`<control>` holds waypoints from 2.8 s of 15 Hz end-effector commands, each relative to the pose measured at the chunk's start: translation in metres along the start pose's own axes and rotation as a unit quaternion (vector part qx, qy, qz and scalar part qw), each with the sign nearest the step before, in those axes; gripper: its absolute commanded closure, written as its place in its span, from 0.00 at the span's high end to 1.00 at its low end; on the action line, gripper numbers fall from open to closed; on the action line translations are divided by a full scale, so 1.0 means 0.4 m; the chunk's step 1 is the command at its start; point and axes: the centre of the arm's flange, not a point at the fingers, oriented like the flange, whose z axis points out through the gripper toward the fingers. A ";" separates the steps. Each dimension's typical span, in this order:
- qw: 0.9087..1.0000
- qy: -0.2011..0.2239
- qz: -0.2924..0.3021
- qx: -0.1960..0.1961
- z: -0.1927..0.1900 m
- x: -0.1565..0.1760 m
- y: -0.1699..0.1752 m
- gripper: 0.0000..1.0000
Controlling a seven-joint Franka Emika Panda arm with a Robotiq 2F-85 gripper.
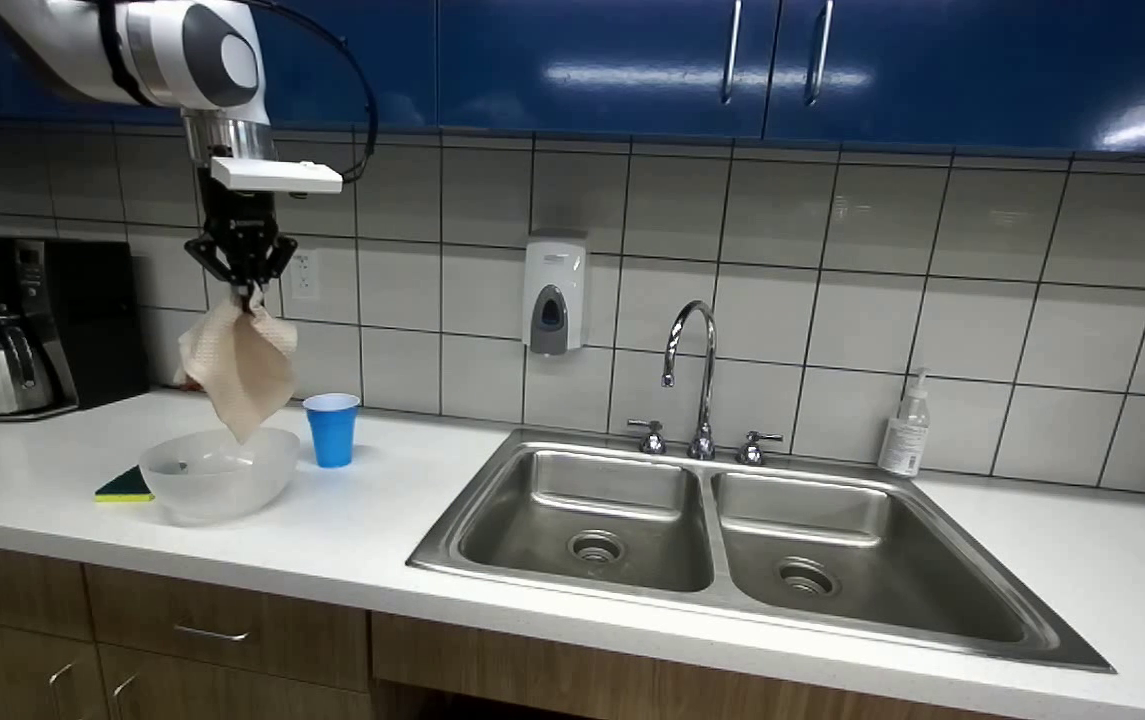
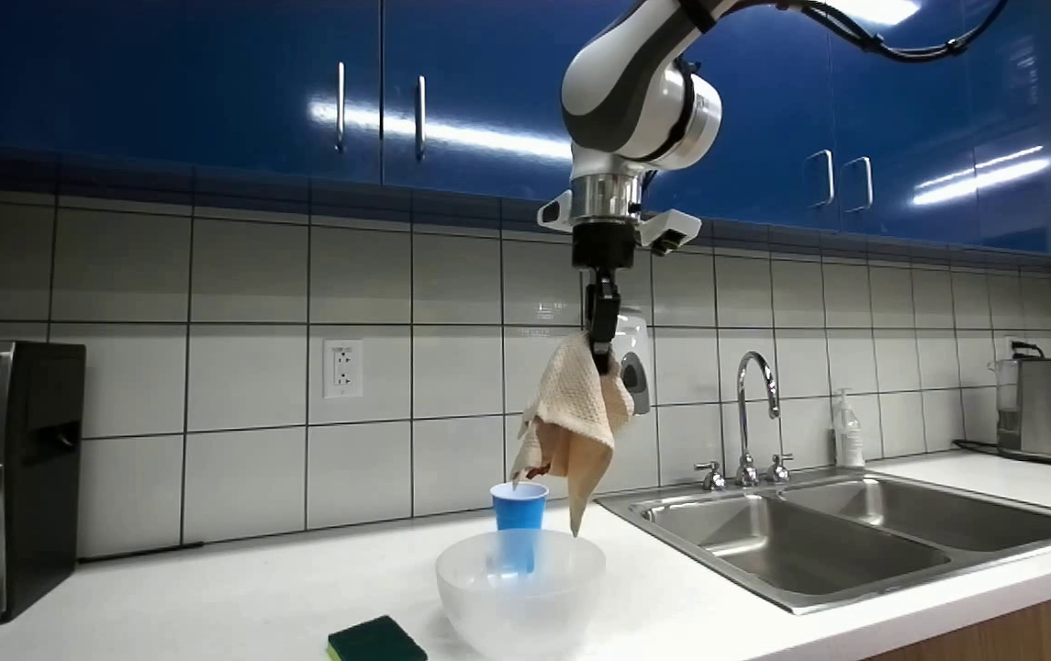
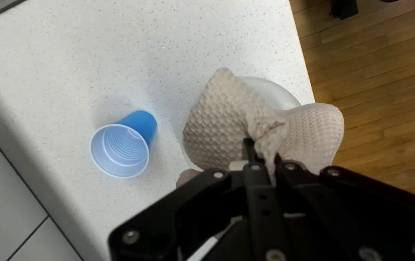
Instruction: Put the towel in the bowl
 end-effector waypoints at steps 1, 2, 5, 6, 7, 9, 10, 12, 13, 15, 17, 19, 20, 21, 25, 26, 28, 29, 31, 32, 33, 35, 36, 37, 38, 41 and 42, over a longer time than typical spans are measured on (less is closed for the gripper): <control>0.999 0.013 -0.038 0.002 0.021 0.026 -0.013 0.01; 0.999 0.013 -0.044 0.004 0.028 0.034 -0.018 0.01; 0.998 0.018 -0.065 0.013 0.063 0.056 -0.029 0.01; 0.997 0.019 -0.072 0.017 0.075 0.062 -0.035 0.01; 0.997 0.020 -0.077 0.019 0.088 0.068 -0.040 0.01; 0.995 0.022 -0.089 0.028 0.121 0.080 -0.046 0.01; 0.995 0.022 -0.093 0.033 0.136 0.085 -0.047 0.01; 0.994 0.020 -0.101 0.047 0.172 0.091 -0.050 0.01; 0.993 0.019 -0.105 0.054 0.189 0.092 -0.053 0.01; 0.991 0.015 -0.111 0.068 0.226 0.092 -0.059 0.01; 0.990 0.012 -0.116 0.082 0.260 0.091 -0.065 0.01; 0.989 0.008 -0.118 0.094 0.292 0.088 -0.070 0.01; 0.988 0.006 -0.120 0.099 0.306 0.087 -0.074 0.01; 0.987 0.004 -0.120 0.104 0.322 0.087 -0.077 0.01; 0.984 -0.003 -0.126 0.123 0.370 0.088 -0.086 0.01; 0.984 -0.004 -0.126 0.126 0.380 0.088 -0.088 0.01; 0.983 -0.006 -0.127 0.135 0.400 0.088 -0.092 0.01; 0.982 -0.007 -0.128 0.139 0.409 0.088 -0.094 0.01; 0.981 -0.009 -0.128 0.145 0.424 0.088 -0.098 0.01; 0.980 -0.010 -0.128 0.149 0.431 0.087 -0.100 0.01; 0.980 -0.015 -0.128 0.152 0.438 0.087 -0.102 0.01; 0.979 -0.019 -0.128 0.157 0.447 0.085 -0.104 0.31; 0.979 -0.019 -0.127 0.157 0.449 0.082 -0.105 0.36; 0.979 -0.019 -0.126 0.158 0.449 0.079 -0.106 0.43; 0.979 -0.019 -0.125 0.158 0.449 0.077 -0.106 0.51; 0.980 -0.019 -0.122 0.156 0.446 0.069 -0.104 0.73; 0.980 -0.020 -0.121 0.155 0.443 0.067 -0.104 0.82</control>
